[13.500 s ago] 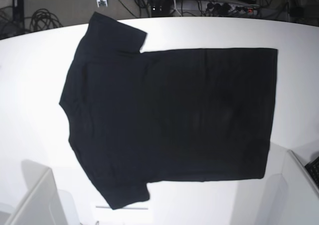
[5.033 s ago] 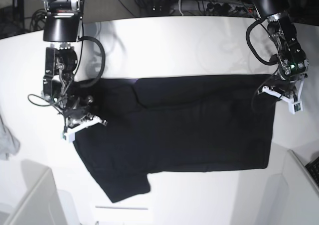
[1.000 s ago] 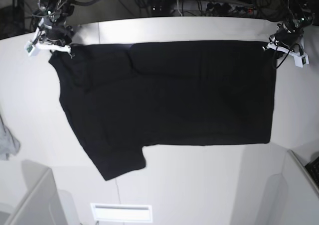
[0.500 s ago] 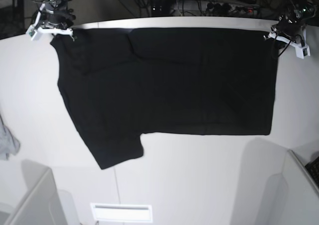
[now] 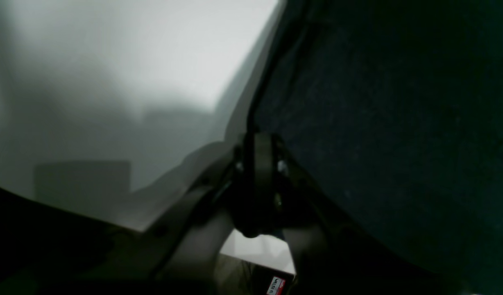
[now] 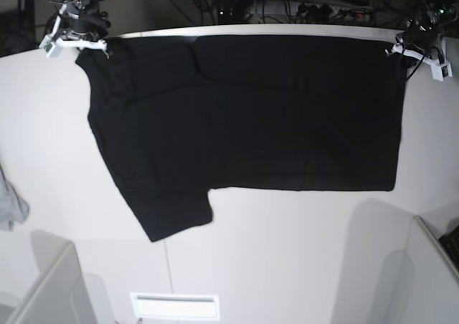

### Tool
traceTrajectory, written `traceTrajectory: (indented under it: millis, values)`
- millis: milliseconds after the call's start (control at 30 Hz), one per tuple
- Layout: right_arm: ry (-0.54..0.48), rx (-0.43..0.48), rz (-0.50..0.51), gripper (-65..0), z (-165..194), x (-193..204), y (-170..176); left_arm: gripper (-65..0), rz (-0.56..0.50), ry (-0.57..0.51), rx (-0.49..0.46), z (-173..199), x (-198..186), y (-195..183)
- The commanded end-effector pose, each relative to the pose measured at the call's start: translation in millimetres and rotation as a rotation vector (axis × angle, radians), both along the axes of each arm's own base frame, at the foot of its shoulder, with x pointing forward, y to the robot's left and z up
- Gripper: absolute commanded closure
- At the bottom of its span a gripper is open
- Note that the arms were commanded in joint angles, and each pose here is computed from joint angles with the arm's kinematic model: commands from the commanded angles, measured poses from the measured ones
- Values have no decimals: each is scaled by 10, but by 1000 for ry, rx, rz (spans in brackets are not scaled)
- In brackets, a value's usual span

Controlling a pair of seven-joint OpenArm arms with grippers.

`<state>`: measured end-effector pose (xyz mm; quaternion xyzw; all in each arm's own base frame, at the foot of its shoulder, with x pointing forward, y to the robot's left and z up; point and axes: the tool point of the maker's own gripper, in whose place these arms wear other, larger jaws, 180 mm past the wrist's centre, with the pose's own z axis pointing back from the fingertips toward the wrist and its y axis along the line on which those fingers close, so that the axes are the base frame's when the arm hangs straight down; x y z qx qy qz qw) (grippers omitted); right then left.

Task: Fold the T-shirt properly
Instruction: 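Lay the folded shoulder edge down and open both grippers, then reach both grippers to the hem corners and grasp them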

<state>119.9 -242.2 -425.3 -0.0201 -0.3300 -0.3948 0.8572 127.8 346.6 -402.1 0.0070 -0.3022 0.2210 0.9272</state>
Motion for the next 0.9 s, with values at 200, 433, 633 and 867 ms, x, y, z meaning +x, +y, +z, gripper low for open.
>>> traceTrajectory:
  millis: [200,433,633,867]
  values:
    - [-104,37,-42,-375,302,85,-46,-163,1,-28,39,132,38,118]
    - [-182,-14,-91,-347,503,306,-358,-467,95,-111,97,389,121,455]
    - [-240,17,3,-347,663,896,-393,-510,76,-209,154,716,487,616]
    - [-312,60,57,-347,895,1701,-536,-510,-75,-318,214,1145,1221,556]
